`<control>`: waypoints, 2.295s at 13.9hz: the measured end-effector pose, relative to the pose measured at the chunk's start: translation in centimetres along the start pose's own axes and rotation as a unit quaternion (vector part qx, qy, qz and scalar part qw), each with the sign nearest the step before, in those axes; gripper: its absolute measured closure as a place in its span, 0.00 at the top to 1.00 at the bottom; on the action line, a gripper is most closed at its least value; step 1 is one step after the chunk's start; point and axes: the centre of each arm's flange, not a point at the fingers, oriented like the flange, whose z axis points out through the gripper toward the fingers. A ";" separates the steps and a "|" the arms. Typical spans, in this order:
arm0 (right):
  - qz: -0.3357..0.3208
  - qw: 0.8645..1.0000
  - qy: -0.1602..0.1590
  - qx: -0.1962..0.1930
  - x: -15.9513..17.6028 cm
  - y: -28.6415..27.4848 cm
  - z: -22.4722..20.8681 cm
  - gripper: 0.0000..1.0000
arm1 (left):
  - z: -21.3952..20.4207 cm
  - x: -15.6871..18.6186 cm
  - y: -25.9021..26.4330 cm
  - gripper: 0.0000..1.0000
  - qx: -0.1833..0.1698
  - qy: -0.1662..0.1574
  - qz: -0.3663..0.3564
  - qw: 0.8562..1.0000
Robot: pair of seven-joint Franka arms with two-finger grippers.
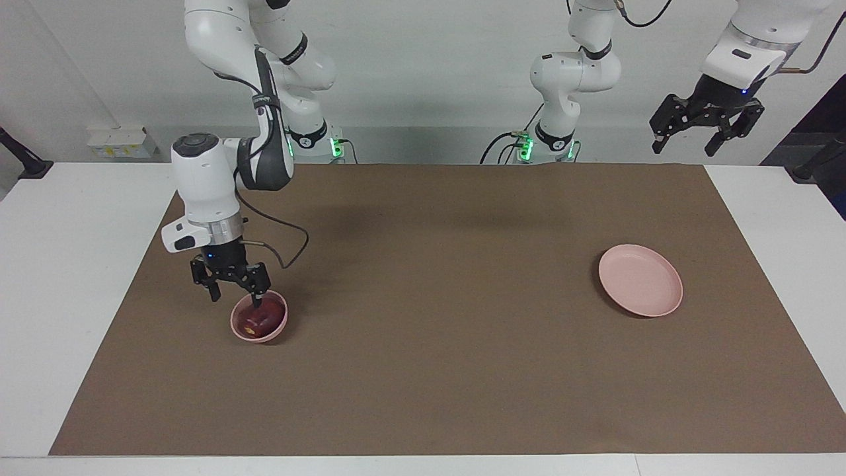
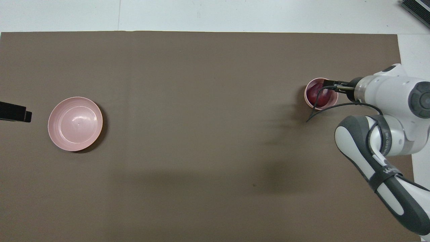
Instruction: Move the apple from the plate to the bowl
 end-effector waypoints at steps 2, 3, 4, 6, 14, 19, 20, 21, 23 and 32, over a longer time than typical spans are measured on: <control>0.002 0.999 -0.044 -0.018 1.2 0.2 -2.5 1.00 | 0.0 0.0 0.0 1.00 0.000 0.000 0.000 1.000; 0.001 0.997 -0.066 -0.027 1.8 0.4 -3.9 1.00 | 0.0 0.0 0.0 1.00 0.000 0.000 0.000 1.000; -0.006 0.996 -0.082 -0.032 2.2 0.6 -5.3 1.00 | 0.0 0.0 0.0 1.00 0.000 0.000 0.000 1.000; -0.018 0.993 -0.109 -0.042 2.7 1.1 -8.1 1.00 | 0.0 0.0 0.0 1.00 0.000 0.000 0.000 1.000; 0.000 0.985 -0.168 -0.040 -0.6 0.8 -20.2 1.00 | 0.0 0.0 0.0 1.00 0.000 0.000 0.000 1.000; 0.001 0.980 -0.192 -0.048 -2.2 0.9 -23.9 1.00 | 0.0 0.0 0.0 1.00 0.000 0.000 0.000 1.000; 0.001 0.980 -0.191 -0.047 -2.2 1.0 -24.6 1.00 | 0.0 0.0 0.0 1.00 0.000 0.000 0.000 1.000; 0.001 0.981 -0.190 -0.047 -2.2 0.9 -25.0 1.00 | 0.0 0.0 0.0 1.00 0.000 0.000 0.000 1.000; 0.000 0.981 -0.190 -0.046 -2.1 0.9 -25.1 1.00 | 0.0 0.0 0.0 1.00 0.000 0.000 0.000 1.000; -0.018 0.979 -0.198 -0.043 -2.1 2.1 -24.9 1.00 | -0.1 -0.1 0.0 1.00 0.000 0.000 0.000 1.000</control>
